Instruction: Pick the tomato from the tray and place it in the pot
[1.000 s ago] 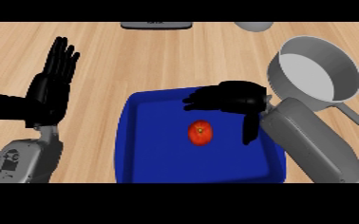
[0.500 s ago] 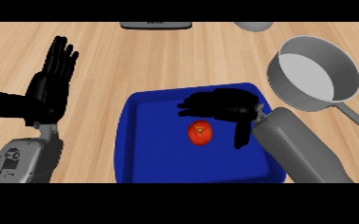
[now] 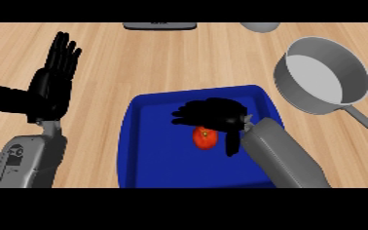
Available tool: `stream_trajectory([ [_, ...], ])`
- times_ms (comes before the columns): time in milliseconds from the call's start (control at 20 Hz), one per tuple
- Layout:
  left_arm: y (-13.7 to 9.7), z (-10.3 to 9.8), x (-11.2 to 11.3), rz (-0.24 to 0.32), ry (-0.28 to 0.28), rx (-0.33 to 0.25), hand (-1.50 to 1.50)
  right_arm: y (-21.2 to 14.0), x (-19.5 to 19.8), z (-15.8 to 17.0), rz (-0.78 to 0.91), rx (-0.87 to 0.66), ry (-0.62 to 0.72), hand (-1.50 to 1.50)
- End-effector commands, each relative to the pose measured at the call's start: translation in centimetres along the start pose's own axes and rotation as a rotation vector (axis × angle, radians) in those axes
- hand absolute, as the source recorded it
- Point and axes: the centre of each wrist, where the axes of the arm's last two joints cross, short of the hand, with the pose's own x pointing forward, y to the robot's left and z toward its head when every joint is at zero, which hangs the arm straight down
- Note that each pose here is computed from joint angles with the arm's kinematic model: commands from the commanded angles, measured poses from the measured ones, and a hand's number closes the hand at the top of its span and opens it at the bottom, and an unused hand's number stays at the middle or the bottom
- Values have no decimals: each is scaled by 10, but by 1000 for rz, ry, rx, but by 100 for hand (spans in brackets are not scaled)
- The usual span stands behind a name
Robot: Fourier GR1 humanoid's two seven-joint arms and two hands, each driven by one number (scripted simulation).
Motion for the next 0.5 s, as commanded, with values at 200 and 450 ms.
stream_trajectory([
  [200, -7, 15, 6, -3, 11, -5, 0, 37, -2, -33, -10, 4, -30, -150],
  [450, 7, -5, 9, -16, 1, 4, 0, 49, 6, -35, 18, 48, -114, 150],
])
